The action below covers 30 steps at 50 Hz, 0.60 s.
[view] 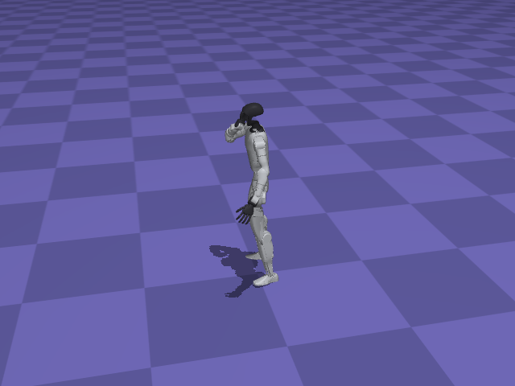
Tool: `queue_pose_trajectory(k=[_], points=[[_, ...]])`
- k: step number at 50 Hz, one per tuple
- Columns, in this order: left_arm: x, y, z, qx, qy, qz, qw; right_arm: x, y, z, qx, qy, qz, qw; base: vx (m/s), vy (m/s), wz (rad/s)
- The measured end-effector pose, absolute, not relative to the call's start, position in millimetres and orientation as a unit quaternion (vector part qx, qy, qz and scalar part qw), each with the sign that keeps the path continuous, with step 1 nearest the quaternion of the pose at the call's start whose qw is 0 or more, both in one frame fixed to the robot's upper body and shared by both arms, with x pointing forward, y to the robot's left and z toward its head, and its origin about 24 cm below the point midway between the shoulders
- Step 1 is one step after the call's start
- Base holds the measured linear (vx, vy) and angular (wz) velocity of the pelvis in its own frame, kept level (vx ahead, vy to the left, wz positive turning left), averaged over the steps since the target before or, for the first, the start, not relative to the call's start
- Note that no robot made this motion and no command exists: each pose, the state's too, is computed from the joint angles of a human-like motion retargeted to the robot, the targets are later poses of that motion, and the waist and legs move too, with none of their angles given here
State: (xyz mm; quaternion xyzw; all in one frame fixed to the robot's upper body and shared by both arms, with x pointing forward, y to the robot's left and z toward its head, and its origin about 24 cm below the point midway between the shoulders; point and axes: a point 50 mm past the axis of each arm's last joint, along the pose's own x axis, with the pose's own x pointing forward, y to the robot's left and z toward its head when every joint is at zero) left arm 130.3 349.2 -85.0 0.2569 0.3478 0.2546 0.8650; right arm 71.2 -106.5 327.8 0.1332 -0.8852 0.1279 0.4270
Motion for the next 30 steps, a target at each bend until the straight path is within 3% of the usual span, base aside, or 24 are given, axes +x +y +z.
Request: queue_pose_trajectory(k=[8, 20, 30], points=[[125.1, 347.6, -87.4, 0.232, 0.353, 0.251, 0.871, 64.2, -112.6, 326.1, 0.147, -0.884, 0.143, 0.419, 0.01, 0.03, 0.25], [127.3, 312.5, -106.5, 0.224, 0.379, 0.153, 0.885, 51.2, -106.7, 334.0, 0.1, -0.926, 0.137, 0.338, 0.0, 0.0, 0.05], [145.1, 286.5, -104.5, 0.219, 0.341, 0.11, 0.908, 49.9, -110.7, 334.9, 0.116, -0.927, 0.125, 0.334, 0.0, 0.0, 0.0]])
